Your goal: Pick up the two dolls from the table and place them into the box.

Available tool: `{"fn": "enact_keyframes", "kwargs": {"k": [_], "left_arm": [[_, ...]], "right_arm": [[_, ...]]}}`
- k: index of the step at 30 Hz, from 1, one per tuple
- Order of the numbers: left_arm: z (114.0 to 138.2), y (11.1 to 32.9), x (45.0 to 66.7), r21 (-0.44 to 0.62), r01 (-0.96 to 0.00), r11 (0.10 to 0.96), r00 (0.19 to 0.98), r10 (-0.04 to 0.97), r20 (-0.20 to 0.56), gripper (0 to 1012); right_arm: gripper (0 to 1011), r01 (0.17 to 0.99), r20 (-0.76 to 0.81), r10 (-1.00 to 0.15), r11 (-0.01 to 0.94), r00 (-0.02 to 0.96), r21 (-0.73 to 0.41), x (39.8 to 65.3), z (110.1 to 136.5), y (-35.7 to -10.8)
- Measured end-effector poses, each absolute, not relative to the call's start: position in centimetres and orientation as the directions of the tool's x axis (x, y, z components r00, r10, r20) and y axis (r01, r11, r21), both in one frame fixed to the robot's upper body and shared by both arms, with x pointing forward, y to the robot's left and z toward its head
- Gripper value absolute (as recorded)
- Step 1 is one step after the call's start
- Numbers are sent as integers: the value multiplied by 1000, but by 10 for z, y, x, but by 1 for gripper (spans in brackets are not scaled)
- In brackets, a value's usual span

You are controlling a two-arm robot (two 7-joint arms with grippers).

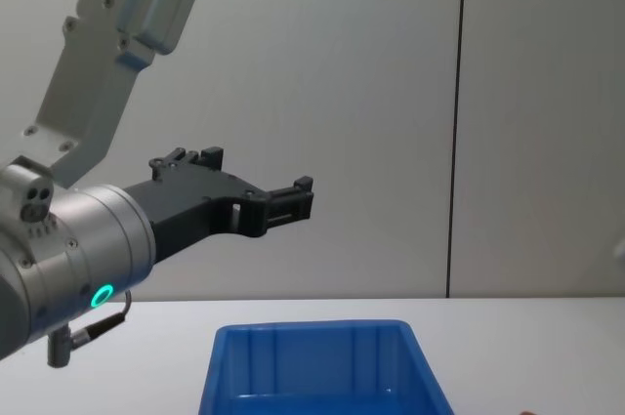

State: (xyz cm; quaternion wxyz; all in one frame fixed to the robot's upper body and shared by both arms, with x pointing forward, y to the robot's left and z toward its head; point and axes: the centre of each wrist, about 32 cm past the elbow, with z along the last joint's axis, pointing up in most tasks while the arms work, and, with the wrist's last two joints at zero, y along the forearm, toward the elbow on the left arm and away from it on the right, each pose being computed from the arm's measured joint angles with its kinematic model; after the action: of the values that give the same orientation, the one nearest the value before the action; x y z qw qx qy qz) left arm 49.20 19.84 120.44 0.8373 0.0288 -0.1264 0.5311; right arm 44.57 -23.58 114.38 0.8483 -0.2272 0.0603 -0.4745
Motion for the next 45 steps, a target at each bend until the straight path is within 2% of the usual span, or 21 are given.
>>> {"fn": "enact_keyframes", "kwargs": {"k": [2,3,5,6,11,14,22,34,45], "left_arm": [[1204,198,492,-86,-897,434,404,882,242,1001],[1204,198,492,-86,-897,434,404,882,242,1001],[1204,198,492,-86,-897,434,404,882,242,1001],[1204,198,492,-86,-897,434,404,882,242,1001],[1204,198,492,-86,-897,434,404,882,242,1001],[1204,198,492,-86,-897,434,404,882,242,1001],[1204,198,492,-86,-897,434,404,882,242,1001],[1204,198,492,-86,-897,434,404,882,242,1001],[1204,198,492,-86,-897,434,404,882,242,1001]], "right_arm": [[810,779,115,-833,444,540,-443,447,1143,-234],[756,780,115,-834,443,540,-443,447,1143,-234],[726,780,116,-834,442,539,-443,448,1142,-233],[661,781,116,-835,441,538,-443,448,1142,-232],[501,782,118,-836,439,536,-443,450,1141,-230],[441,783,119,-836,438,536,-442,450,1140,-229],[436,796,129,-842,431,525,-424,450,1143,-231],[436,844,168,-851,431,498,-319,449,1160,-233],[436,834,174,-820,513,546,-201,456,1187,-229]]}}
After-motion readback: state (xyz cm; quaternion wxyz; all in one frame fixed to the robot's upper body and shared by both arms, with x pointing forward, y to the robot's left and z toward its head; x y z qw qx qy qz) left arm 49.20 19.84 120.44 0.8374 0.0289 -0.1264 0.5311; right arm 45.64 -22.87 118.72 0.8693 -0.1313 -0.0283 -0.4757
